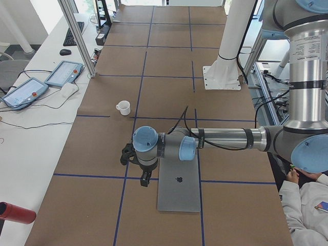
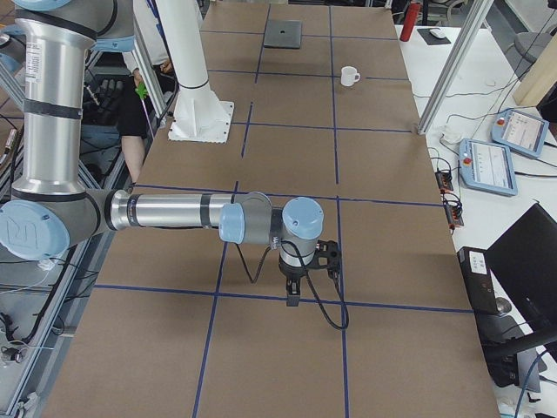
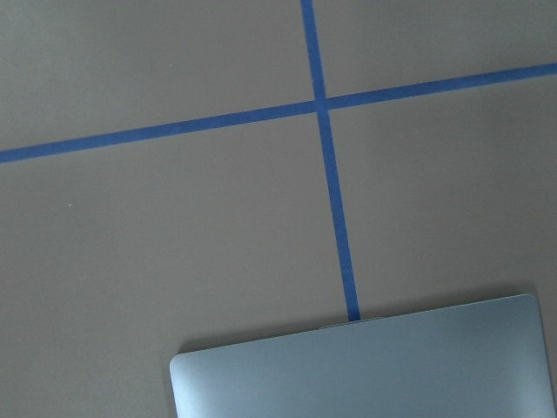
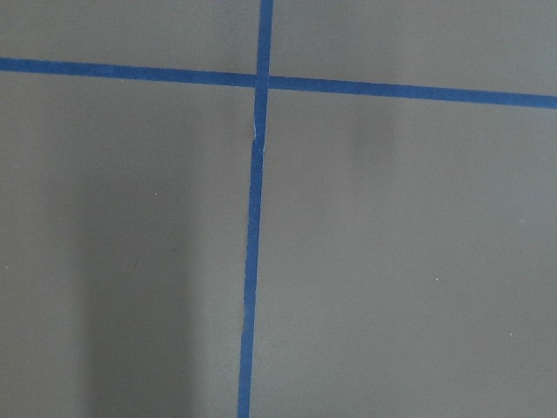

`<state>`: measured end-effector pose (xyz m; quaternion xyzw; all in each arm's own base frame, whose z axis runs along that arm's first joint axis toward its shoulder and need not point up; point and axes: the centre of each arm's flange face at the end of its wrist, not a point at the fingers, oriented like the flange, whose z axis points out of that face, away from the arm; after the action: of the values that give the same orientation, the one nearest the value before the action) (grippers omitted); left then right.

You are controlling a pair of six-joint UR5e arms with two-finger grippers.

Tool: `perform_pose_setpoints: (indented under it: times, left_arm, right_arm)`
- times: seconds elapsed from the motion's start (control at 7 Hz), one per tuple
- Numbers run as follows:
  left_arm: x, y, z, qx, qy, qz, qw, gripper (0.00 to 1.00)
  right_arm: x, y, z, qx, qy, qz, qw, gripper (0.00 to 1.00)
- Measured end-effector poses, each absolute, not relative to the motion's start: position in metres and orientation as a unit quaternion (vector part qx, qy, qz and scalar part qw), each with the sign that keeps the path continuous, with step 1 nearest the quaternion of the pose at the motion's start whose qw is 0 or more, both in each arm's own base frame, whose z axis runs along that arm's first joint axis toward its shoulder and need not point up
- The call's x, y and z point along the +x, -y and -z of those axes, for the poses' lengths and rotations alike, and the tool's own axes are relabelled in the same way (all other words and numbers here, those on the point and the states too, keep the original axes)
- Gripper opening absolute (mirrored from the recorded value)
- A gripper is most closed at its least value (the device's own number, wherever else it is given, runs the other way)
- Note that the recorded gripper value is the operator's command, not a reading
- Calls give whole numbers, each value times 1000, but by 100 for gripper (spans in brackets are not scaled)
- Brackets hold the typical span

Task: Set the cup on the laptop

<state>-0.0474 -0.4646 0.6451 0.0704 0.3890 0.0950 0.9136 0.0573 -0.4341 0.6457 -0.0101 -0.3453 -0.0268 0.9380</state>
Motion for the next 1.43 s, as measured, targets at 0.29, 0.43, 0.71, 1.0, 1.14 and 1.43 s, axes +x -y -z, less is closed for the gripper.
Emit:
perform_pose_setpoints:
  times: [0.29, 0.43, 0.71, 1.0, 1.14, 1.43]
  left_arm:
    - [-22, 517, -590, 92, -391, -92, 911, 100]
    - [5, 550, -552, 96, -396, -97, 908, 100]
    - [76, 615, -470, 101, -409, -109, 901, 100]
    - [159, 664, -413, 78, -421, -102, 898, 99]
    - [192, 678, -388, 69, -425, -94, 898, 99]
    - [247, 711, -353, 67, -415, -69, 905, 99]
  right_arm:
    - [57, 434, -646, -10, 345, 27, 938, 100]
    - [57, 434, -646, -10, 346, 27, 938, 100]
    - [57, 434, -646, -10, 346, 27, 938, 100]
    - [57, 434, -646, -10, 346, 27, 938, 100]
    - [57, 434, -646, -10, 346, 27, 938, 100]
    - [57, 434, -646, -10, 346, 27, 938, 100]
